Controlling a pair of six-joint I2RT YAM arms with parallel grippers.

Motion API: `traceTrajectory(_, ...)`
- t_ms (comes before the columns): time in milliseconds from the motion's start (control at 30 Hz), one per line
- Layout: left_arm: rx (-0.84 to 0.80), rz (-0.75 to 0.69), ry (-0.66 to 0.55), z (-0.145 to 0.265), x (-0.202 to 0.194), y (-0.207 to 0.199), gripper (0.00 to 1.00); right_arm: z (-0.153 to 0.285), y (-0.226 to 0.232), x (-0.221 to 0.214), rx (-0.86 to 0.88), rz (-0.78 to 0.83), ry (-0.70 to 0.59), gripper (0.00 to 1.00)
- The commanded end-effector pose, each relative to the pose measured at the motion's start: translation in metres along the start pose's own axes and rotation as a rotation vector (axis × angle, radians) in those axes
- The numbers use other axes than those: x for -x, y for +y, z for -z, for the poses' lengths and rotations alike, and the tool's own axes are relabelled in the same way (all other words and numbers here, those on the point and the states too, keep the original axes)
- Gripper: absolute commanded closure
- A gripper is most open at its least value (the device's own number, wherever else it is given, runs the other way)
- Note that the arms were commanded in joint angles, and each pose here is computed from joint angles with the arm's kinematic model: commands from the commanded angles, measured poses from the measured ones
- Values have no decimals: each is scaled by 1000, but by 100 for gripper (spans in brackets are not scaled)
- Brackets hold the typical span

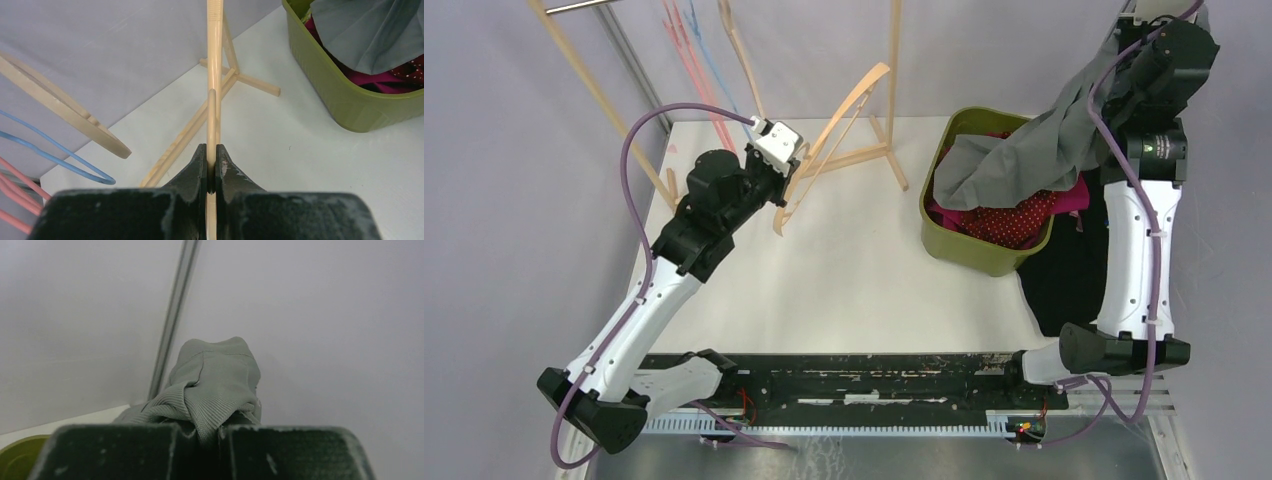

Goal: Remove the skirt from the hanger
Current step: Place the skirt in the bin.

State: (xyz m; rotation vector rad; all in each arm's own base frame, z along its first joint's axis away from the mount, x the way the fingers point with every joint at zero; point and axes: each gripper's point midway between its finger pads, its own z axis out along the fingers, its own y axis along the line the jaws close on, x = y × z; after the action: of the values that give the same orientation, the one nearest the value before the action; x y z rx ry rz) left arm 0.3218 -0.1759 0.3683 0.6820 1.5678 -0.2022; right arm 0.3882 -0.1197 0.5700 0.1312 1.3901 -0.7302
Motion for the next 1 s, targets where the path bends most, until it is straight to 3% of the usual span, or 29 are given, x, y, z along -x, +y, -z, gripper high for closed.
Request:
traceTrajectory(0, 13, 30, -83, 0, 25, 5, 97, 6, 30, 13, 141, -204, -67, 99)
traceTrajectory(200, 28, 36, -82, 5, 22, 6, 97, 10, 149, -68, 471, -485, 160, 99)
traceTrajectory(533, 24, 39, -73, -1, 24, 6, 97, 100, 279, -234, 647, -738, 645, 99)
traceTrajectory(767, 39, 27, -51, -7, 31, 13, 97, 165, 320, -351, 567, -754, 954, 99)
traceTrajectory(867, 46, 8, -20, -12, 25, 15, 97, 176, 343, -381, 593, -664, 1011, 99)
traceTrajectory(967, 26, -3, -3, -21, 26, 13, 97, 174, 360, -396, 644, -579, 1073, 93)
